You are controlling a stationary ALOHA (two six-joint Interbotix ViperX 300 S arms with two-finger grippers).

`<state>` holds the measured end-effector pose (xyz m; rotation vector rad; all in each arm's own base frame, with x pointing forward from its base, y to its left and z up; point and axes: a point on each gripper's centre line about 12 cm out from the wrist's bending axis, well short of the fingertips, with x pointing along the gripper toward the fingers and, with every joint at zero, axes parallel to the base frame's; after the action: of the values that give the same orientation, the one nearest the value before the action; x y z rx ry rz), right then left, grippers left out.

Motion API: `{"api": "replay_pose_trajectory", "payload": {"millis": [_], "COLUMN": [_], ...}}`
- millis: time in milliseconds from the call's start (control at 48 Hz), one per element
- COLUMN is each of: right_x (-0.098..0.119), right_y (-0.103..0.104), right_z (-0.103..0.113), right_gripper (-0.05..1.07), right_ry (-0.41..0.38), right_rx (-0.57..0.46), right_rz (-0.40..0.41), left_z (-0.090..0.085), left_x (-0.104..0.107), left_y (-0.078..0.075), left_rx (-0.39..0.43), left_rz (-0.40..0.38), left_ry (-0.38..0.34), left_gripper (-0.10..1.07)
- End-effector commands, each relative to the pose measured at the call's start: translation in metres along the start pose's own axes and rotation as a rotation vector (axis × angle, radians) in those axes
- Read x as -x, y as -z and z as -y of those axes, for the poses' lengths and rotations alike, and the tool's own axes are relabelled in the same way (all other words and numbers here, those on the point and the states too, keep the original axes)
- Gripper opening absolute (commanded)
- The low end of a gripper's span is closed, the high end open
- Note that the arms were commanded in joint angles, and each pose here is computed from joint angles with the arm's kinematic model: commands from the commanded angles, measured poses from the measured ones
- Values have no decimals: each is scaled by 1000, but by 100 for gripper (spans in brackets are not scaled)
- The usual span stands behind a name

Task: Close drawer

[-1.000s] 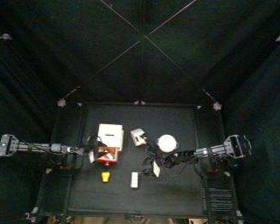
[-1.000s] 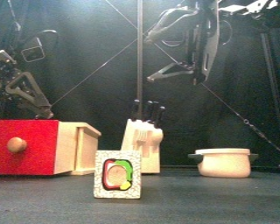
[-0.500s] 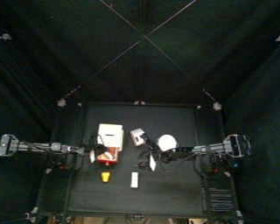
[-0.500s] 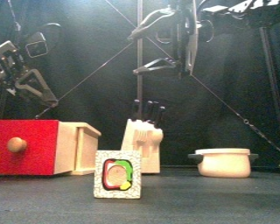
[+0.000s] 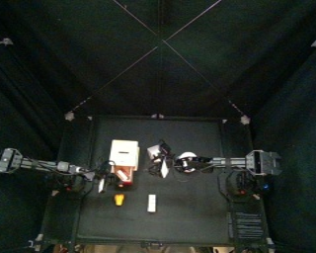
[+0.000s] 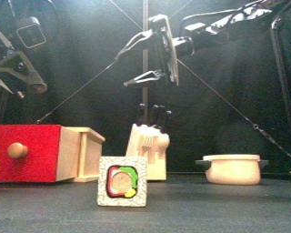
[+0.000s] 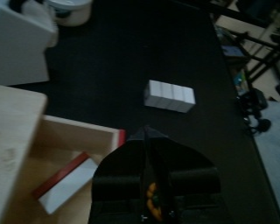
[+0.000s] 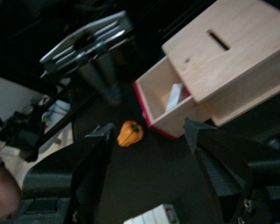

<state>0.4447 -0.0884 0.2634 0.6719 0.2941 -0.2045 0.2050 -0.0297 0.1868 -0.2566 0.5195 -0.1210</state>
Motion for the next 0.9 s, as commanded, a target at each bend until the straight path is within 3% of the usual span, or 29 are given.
{"api": "replay_pose_trajectory", "payload": {"millis": [0, 250, 542, 625, 875], "right_x": [-8, -51, -85, -89, -93], "right_y": [-33, -60, -66, -67, -72], "right_z": [5, 43, 65, 68, 89], "right_gripper": [94, 94, 92, 85, 50], "right_ry": [-1, 55, 79, 88, 141], "right_rx": [0, -21, 2, 6, -20], "right_rz": [70, 115, 122, 123, 135], "left_z": [2, -2, -13, -19, -25], "left_x": [-4, -15, -15, -14, -13], "left_y": [1, 14, 27, 30, 32], "left_rx": [3, 22, 61, 90, 145], "left_rz": [-17, -96, -128, -129, -125], "left_ry": [8, -13, -63, -94, -125], "left_gripper": [45, 45, 45, 45, 45]}}
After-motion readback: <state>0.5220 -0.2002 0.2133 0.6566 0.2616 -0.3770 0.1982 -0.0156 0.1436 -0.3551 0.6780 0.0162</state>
